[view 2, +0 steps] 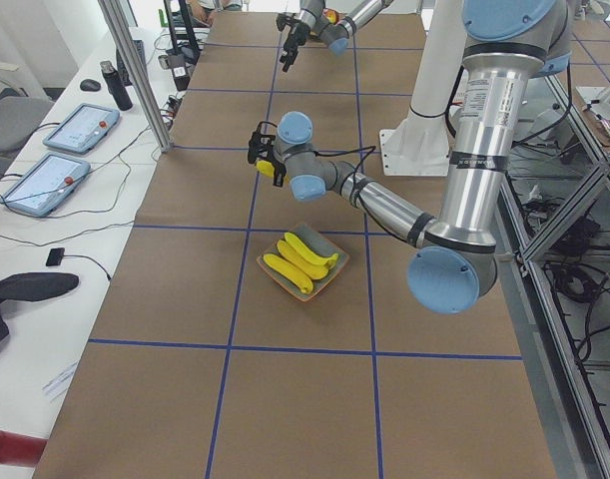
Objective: Transfer all bananas from basket to plate
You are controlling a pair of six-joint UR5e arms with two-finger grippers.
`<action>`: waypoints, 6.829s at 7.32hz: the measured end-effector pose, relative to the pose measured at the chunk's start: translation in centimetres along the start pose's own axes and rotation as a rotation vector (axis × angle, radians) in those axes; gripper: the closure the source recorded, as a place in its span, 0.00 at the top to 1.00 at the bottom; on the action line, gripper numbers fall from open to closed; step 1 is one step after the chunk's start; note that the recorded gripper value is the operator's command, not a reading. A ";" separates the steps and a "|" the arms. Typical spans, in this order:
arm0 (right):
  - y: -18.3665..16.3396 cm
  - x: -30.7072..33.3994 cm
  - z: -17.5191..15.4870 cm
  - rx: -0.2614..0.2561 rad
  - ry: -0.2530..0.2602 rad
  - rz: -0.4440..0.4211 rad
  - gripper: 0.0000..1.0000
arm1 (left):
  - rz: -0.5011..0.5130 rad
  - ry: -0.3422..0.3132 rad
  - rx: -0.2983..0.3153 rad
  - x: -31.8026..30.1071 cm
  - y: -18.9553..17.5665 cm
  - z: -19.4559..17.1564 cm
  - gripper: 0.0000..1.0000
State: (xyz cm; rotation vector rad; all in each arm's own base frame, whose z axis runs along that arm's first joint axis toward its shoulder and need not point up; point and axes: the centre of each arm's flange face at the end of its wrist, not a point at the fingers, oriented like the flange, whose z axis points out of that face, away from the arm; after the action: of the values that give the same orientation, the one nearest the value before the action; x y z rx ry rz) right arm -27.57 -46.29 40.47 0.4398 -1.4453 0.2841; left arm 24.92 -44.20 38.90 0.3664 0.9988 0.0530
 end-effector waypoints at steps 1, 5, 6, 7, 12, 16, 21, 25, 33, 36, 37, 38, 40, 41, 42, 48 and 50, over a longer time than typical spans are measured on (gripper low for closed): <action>-1.2 1.3 -0.8 0.002 0.060 -0.031 1.00 | 0.038 -0.060 -0.012 -0.4 2.2 0.7 0.00; -5.3 5.7 -4.1 -0.025 0.252 -0.106 1.00 | 0.169 -0.225 -0.104 0.8 7.8 2.5 0.00; -5.6 5.9 -4.4 -0.030 0.262 -0.107 1.00 | 0.206 -0.233 -0.119 0.6 8.3 2.6 0.00; -6.0 6.2 -4.7 -0.033 0.269 -0.102 1.00 | 0.234 -0.237 -0.128 0.3 8.6 2.6 0.00; -7.8 6.5 -6.2 -0.051 0.287 -0.061 1.00 | 0.241 -0.234 -0.185 -0.8 9.4 4.2 0.00; -7.9 5.8 -6.2 -0.052 0.293 -0.055 1.00 | 0.240 -0.236 -0.222 -1.5 9.6 6.1 0.00; -7.8 4.3 -6.8 -0.053 0.297 -0.051 1.00 | 0.331 -0.235 -0.242 -2.1 9.8 6.4 0.00; -7.8 4.0 -6.9 -0.053 0.296 -0.051 1.00 | 0.363 -0.233 -0.248 -2.2 9.7 7.1 0.41; -8.0 2.7 -7.1 -0.056 0.313 -0.037 1.00 | 0.399 -0.204 -0.240 -1.3 9.3 6.0 0.99; -10.3 3.4 -8.8 -0.039 0.367 -0.037 1.00 | 0.336 -0.178 -0.166 -1.3 6.2 1.8 0.99; -12.0 4.4 -10.3 -0.047 0.416 -0.088 1.00 | 0.295 -0.181 -0.140 -2.6 4.7 0.2 0.99; -13.5 5.8 -12.1 -0.068 0.471 -0.149 1.00 | 0.243 -0.168 -0.127 -4.5 3.1 -1.7 0.99; -15.3 9.5 -16.5 -0.135 0.533 -0.187 1.00 | 0.182 -0.127 -0.124 -9.8 0.7 -5.4 0.99; -14.5 12.5 -18.9 -0.172 0.562 -0.198 1.00 | 0.185 -0.119 -0.128 -13.4 0.1 -6.9 0.99; -12.9 15.5 -20.9 -0.214 0.585 -0.206 1.00 | 0.195 -0.121 -0.135 -18.0 -0.3 -8.3 0.99; -8.3 21.4 -25.9 -0.304 0.549 -0.155 1.00 | 0.094 -0.172 -0.207 -30.6 1.0 -12.4 0.99; -8.2 21.7 -25.9 -0.307 0.553 -0.155 1.00 | 0.047 -0.179 -0.253 -30.7 0.8 -12.1 0.99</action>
State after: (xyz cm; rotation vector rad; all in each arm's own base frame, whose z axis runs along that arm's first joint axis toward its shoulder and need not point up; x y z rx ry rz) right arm 1.54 -43.45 59.24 0.1965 -0.8868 0.0467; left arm -1.77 -46.54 58.22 0.1596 0.7952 0.1838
